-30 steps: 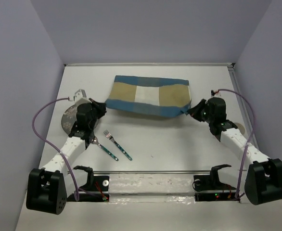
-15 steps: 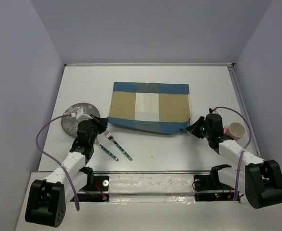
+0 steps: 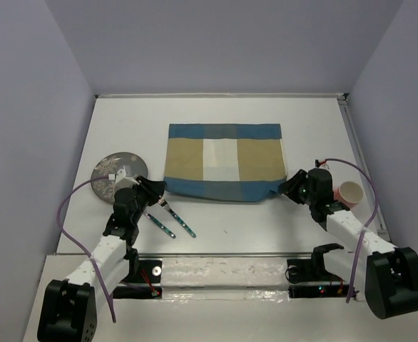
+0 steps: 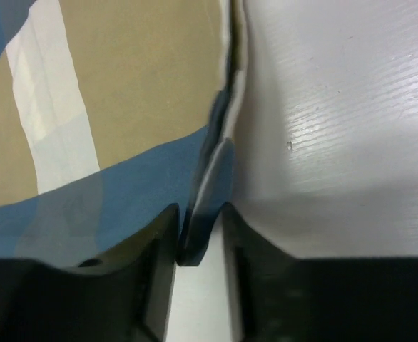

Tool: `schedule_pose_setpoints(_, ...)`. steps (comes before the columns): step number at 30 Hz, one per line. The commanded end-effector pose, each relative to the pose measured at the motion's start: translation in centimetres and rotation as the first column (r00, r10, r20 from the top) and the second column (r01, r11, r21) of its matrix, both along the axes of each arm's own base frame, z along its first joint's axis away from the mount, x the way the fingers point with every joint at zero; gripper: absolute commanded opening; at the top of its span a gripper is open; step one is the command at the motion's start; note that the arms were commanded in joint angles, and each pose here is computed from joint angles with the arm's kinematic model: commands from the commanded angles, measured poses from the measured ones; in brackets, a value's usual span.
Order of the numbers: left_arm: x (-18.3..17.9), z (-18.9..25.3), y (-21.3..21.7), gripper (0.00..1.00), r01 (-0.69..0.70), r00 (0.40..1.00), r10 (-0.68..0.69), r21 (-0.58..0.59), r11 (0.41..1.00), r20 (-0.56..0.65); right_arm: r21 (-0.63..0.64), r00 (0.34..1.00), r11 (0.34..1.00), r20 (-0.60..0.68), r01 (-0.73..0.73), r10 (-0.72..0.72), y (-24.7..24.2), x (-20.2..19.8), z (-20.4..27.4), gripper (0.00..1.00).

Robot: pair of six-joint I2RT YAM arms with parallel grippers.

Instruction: Set the dinner table for one person

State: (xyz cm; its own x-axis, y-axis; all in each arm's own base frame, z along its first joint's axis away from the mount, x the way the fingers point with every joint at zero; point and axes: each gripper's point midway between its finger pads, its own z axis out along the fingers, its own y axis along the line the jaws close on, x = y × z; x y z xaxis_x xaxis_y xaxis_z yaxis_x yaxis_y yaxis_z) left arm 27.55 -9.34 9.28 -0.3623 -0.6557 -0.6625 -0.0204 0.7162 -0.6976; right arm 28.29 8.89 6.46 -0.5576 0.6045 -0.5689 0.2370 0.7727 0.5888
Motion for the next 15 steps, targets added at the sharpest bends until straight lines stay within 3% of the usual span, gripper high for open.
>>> schedule_pose_setpoints(1, 0.0, 2.6, -0.7, 0.56, 0.042, 0.995, -0.039, -0.030, 0.999, 0.096, -0.033, 0.996, 0.999, 0.081, 0.029, -0.026, -0.9, 0.6, 2.6, 0.57)
schedule_pose_setpoints(3, -0.1, 3.8, -1.2, 0.64, 0.074, 0.990, -0.068, -0.043, 0.996, 0.126, -0.058, 0.996, 0.998, 0.093, 0.015, -0.010, -1.1, 0.2, 4.0, 0.67)
schedule_pose_setpoints(7, 0.1, 6.6, -1.9, 0.76, 0.114, 0.979, -0.104, -0.051, 0.992, 0.174, -0.115, 0.990, 0.993, 0.139, 0.028, -0.012, -1.9, 0.9, 6.6, 0.67)
schedule_pose_setpoints(8, 0.1, 6.8, -2.0, 0.83, 0.117, 0.979, -0.107, -0.052, 0.992, 0.173, -0.118, 0.990, 0.993, 0.139, 0.014, 0.002, -1.7, 1.0, 6.9, 0.67)
schedule_pose_setpoints(9, 0.1, 7.2, -2.0, 0.92, 0.118, 0.978, -0.106, -0.053, 0.992, 0.181, -0.119, 0.990, 0.993, 0.141, -0.002, 0.019, -1.5, 1.1, 7.3, 0.65)
schedule_pose_setpoints(15, 0.2, 12.8, -1.8, 0.98, 0.117, 0.955, -0.108, -0.018, 0.993, 0.275, -0.089, 0.985, 0.986, 0.092, -0.138, 0.147, 0.8, 0.4, 5.9, 0.41)
